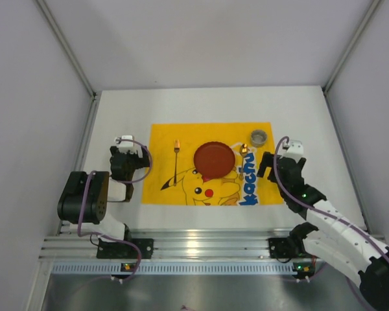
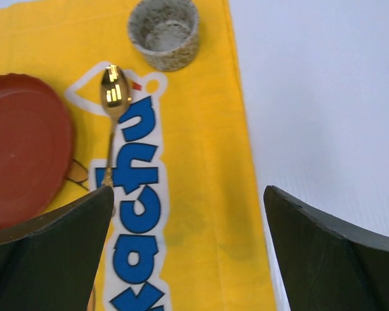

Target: Set the dinner table for one person

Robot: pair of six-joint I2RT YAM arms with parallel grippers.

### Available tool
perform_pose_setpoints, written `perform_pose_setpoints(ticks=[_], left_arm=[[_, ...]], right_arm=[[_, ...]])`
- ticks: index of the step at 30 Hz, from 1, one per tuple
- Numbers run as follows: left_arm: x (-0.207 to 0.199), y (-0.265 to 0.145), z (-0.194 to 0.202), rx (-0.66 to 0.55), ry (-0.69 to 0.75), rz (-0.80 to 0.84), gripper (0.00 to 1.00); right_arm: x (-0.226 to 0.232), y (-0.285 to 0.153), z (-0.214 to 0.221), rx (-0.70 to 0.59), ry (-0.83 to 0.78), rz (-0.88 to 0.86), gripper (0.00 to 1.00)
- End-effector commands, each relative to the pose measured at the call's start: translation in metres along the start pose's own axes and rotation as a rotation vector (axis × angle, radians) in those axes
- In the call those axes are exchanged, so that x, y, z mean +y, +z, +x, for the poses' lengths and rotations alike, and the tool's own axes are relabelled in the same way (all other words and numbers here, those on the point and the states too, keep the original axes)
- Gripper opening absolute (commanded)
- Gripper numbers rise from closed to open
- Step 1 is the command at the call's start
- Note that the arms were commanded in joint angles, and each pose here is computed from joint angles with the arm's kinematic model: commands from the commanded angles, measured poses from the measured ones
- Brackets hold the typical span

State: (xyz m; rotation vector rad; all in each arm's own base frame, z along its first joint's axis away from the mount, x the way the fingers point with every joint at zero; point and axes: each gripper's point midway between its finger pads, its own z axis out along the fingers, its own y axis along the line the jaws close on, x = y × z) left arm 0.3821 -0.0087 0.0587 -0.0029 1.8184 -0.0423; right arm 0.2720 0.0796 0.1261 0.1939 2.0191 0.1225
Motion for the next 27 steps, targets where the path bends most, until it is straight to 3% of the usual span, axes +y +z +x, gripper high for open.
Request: perform_pose_setpoints(ticks=[1,4,9,14,16,17,18,23,25,26,27], left_arm=[[-0.002,0.004,-0.026,-0.091,-0.003,0.016,0.98],[-0.002,0.004,-0.026,-0.094,-0.002,0.015,0.99],[-0.002,0.004,-0.026,-0.094,-0.002,0.015,0.98],[-0.002,0.004,-0.026,-0.094,0.000,0.015,0.99],[-0.002,0.004,-0.025,-0.092,0.000,0.015,0.99],[-0.002,0.004,-0.025,-0.092,0.000,0.015,0.99],[-0.002,0.004,-0.026,-0.094,0.000,0.015,0.99],[-0.002,0.005,-0.025,-0.089,0.000,0.016,0.99],[-0.002,0.005,-0.025,-0.089,-0.002,0.015,0.99],[-0.002,0.004,-0.025,-0.090,-0.002,0.016,0.99],[-0.002,0.004,-0.025,-0.092,-0.003,0.016,0.99]], right_arm=[[-0.024,0.004,-0.026,-0.162,0.005,0.138,1.00],[-0.046,0.006,-0.025,-0.204,-0.033,0.230,1.00],[-0.042,0.008,-0.049,-0.340,-0.138,0.204,1.00],[-0.065,0.028,-0.020,-0.308,-0.173,0.227,1.00],[-0.066,0.030,-0.029,-0.383,-0.147,0.210,1.00],[-0.071,0.035,-0.023,-0.355,-0.178,0.225,1.00],[-0.060,0.037,-0.037,-0.421,-0.160,0.155,1.00],[-0.072,0.064,-0.054,-0.435,-0.198,0.155,1.00],[-0.056,0.072,-0.069,-0.471,-0.259,0.061,1.00],[-0.059,0.083,-0.052,-0.415,-0.298,0.026,1.00],[-0.046,0.082,-0.064,-0.487,-0.321,-0.060,1.00]])
